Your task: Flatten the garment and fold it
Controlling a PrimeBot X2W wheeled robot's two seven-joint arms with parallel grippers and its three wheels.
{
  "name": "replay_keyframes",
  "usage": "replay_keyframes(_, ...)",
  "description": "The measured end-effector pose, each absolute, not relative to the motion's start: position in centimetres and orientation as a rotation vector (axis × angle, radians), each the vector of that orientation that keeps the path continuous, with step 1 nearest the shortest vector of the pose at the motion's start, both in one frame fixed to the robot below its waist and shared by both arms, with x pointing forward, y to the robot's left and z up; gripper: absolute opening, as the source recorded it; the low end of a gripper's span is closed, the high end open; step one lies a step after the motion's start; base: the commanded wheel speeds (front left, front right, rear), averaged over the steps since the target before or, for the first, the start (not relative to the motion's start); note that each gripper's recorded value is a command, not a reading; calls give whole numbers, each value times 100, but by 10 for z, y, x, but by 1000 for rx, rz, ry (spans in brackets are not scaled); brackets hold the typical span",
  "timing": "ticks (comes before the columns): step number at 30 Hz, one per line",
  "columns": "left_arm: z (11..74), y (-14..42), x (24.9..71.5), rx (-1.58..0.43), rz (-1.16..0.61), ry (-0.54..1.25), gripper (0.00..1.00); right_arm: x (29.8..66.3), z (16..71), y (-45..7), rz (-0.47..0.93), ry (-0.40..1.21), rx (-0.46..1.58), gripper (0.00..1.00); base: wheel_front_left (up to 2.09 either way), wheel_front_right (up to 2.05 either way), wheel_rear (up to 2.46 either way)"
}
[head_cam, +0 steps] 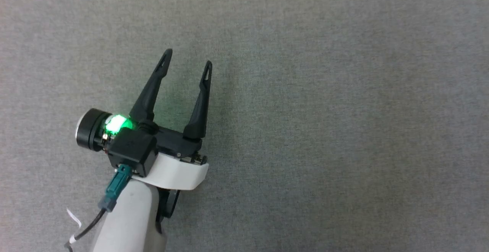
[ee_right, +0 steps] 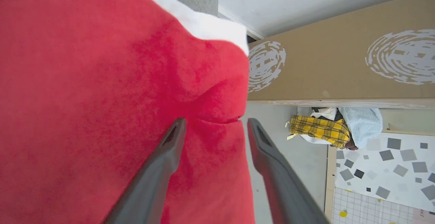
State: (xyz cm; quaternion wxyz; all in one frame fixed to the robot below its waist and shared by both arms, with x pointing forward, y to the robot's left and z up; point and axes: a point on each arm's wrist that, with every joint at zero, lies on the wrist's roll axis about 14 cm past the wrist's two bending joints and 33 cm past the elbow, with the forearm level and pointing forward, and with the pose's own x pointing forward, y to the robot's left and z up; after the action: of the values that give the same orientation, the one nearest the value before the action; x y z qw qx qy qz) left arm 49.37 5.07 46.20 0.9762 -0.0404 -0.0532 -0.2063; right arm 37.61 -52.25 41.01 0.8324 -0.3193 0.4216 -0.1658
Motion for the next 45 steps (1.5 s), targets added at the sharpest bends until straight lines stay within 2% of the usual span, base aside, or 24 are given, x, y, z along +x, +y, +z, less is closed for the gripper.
replay_keyframes(4, 474, 54, 486, -88, -400, -115, 100, 394, 440, -517, -373, 785, -656, 100, 0, 0, 0)
replay_keyframes(8, 483, 62, 473, -79, -376, -117, 100, 446, 499, -482, -343, 508, -600, 100, 0, 0, 0)
replay_keyframes(12, 498, 69, 462, -65, -351, -136, 100, 470, 553, -442, -288, 285, -544, 100, 0, 0, 0)
replay_keyframes(17, 520, 84, 444, -50, -300, -171, 100, 476, 609, -384, -198, 25, -441, 100, 0, 0, 0)
replay_keyframes(23, 540, 101, 422, -34, -237, -208, 100, 452, 642, -317, -92, -220, -286, 100, 0, 0, 0)
replay_keyframes(31, 549, 120, 397, -46, -172, -219, 100, 415, 621, -246, -7, -321, -80, 100, 0, 0, 0)
replay_keyframes(36, 538, 130, 383, -34, -141, -181, 100, 394, 579, -216, 28, -244, -9, 100, 0, 0, 0)
replay_keyframes(45, 533, 139, 372, -29, -112, -163, 100, 363, 526, -204, 3, -123, 76, 100, 0, 0, 0)
